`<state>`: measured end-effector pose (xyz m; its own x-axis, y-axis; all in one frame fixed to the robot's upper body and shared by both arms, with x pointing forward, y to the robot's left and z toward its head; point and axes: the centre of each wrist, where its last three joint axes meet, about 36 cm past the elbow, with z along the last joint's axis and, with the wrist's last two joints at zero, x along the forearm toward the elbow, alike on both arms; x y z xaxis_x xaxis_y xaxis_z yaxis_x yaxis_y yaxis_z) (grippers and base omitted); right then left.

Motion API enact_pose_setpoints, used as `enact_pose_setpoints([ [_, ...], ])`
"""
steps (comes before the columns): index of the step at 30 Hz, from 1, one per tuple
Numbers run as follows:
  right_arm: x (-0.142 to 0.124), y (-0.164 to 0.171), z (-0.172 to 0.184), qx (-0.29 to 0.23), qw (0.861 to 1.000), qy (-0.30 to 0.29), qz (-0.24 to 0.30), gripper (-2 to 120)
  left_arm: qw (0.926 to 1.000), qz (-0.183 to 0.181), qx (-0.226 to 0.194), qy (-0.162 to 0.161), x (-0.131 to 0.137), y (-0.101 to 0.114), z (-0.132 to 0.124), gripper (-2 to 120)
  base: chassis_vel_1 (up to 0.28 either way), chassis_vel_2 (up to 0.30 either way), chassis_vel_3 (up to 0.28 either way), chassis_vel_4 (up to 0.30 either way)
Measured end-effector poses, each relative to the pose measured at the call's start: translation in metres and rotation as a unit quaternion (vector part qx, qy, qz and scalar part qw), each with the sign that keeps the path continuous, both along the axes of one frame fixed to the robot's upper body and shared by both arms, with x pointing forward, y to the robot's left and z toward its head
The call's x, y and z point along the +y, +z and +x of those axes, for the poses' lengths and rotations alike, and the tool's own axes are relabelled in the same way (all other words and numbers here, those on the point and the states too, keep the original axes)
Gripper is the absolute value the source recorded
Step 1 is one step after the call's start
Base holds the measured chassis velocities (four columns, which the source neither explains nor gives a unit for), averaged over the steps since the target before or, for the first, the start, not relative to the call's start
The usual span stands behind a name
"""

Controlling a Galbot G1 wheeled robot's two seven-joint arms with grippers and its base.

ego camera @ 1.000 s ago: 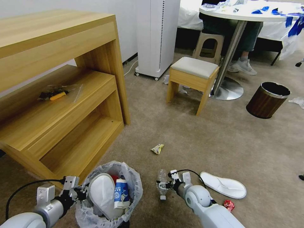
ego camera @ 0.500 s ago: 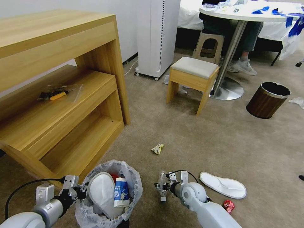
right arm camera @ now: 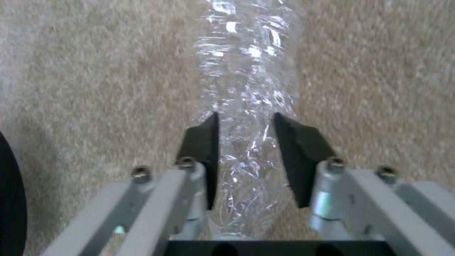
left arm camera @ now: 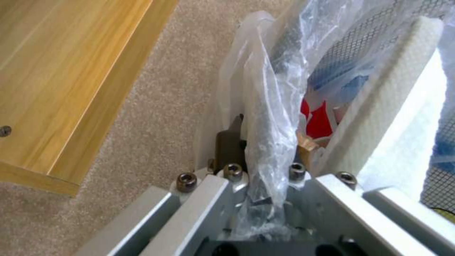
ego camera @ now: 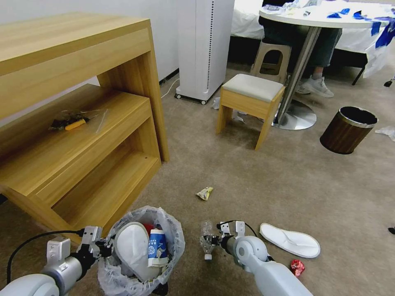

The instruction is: Pick up the trash bin and place the garbage on the floor into it.

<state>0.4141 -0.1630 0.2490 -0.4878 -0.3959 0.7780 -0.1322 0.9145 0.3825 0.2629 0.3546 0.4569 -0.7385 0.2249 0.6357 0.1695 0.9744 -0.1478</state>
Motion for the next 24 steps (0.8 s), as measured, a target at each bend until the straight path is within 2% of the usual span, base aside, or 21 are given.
enact_pose_setpoints([
  [2, 0.0, 0.0, 0.0, -0.002, 1.0, 0.0, -0.001, 23, 1.0, 0.0, 0.0, 0.0, 0.0, 0.0, 0.0, 0, 0.0, 0.0, 0.0, 0.0],
  [5, 0.0, -0.001, -0.001, -0.015, 1.0, 0.002, -0.008, 11, 1.0, -0.002, 0.0, -0.001, -0.002, 0.002, 0.0, 0, 0.0, 0.0, 0.0, 0.0],
  [6, 0.0, -0.001, -0.001, -0.015, 1.0, 0.002, -0.008, 11, 1.0, -0.002, 0.0, -0.001, -0.002, 0.002, 0.0, 0, 0.0, 0.0, 0.0, 0.0],
  [10, -0.004, -0.002, -0.005, -0.043, 0.999, 0.006, -0.023, 0, 1.0, -0.006, 0.0, -0.001, -0.002, 0.006, 0.0, 0, 0.0, 0.0, 0.0, 0.0],
  [15, -0.014, 0.001, -0.007, -0.076, 0.996, 0.012, -0.042, 0, 1.0, -0.007, 0.0, 0.001, -0.001, 0.008, 0.0, 0, 0.0, 0.0, 0.0, 0.0],
  [19, -0.028, 0.007, -0.008, -0.129, 0.99, 0.021, -0.059, 0, 1.0, -0.007, 0.002, 0.003, -0.001, 0.008, 0.0, 0, 0.0, 0.0, 0.0, 0.0],
  [21, -0.038, 0.021, -0.009, -0.165, 0.984, 0.022, -0.06, 0, 1.0, -0.008, 0.002, 0.004, -0.002, 0.008, 0.0, 0, 0.0, 0.0, 0.0, 0.0],
  [22, -0.038, 0.021, -0.009, -0.165, 0.984, 0.022, -0.06, 0, 1.0, -0.008, 0.002, 0.004, -0.002, 0.008, 0.0, 0, 0.0, 0.0, 0.0, 0.0],
  [24, -0.048, 0.044, -0.007, -0.205, 0.977, 0.025, -0.052, 0, 0.9999, -0.007, 0.004, 0.006, -0.001, 0.006, 0.0, 0, 0.0, 0.0, 0.0, 0.0],
])
